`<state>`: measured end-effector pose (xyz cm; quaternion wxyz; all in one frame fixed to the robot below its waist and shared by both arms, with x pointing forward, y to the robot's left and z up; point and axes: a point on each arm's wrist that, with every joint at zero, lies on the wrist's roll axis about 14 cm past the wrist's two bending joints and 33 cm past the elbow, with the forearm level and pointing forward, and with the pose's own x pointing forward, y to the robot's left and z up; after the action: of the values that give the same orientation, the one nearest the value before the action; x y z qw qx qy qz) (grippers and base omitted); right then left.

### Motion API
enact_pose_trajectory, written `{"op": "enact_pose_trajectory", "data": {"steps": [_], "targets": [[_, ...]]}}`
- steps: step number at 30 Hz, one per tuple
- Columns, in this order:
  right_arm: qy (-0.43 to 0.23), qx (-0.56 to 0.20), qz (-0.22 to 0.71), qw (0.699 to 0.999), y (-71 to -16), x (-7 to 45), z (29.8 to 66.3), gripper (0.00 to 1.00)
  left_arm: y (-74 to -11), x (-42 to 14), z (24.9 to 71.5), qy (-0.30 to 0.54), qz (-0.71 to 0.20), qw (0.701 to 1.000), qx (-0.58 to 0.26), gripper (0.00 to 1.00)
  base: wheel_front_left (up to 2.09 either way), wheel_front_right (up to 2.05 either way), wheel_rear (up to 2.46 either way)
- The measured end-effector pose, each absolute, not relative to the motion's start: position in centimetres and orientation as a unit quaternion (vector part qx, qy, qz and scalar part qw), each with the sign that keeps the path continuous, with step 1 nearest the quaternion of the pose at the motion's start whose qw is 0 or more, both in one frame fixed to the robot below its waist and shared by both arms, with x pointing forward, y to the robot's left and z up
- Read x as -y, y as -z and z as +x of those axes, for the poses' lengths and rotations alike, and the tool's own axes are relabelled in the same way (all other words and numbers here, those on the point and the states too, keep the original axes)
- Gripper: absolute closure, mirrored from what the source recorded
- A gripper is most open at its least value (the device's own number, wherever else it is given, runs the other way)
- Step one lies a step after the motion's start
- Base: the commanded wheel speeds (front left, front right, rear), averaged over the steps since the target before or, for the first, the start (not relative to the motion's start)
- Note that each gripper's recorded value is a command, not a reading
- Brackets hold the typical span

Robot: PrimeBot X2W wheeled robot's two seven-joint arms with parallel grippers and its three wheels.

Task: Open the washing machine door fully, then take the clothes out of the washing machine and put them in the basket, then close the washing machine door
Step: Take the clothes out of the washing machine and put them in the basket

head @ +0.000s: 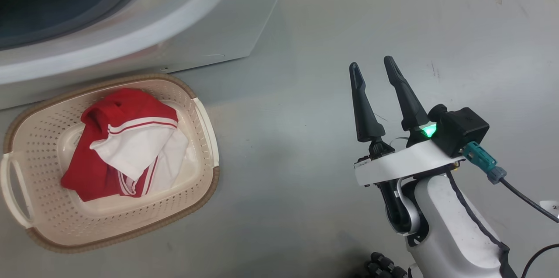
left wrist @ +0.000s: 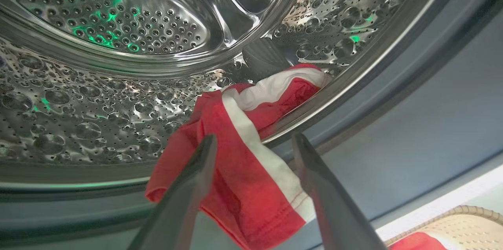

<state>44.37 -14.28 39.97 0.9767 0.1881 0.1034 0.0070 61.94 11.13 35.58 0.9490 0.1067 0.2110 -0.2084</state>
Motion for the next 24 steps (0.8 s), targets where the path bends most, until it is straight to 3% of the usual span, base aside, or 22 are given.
{"op": "enact_pose_trajectory", "data": {"steps": [24], "targets": [[0.007, -0.119, 0.178, 0.977, -38.5, 14.9, 44.9, 0.0, -30.8, -14.0, 65.8, 0.142, 0.141, 0.927, -0.318, 0.0, 0.0, 0.0, 0.0]]}}
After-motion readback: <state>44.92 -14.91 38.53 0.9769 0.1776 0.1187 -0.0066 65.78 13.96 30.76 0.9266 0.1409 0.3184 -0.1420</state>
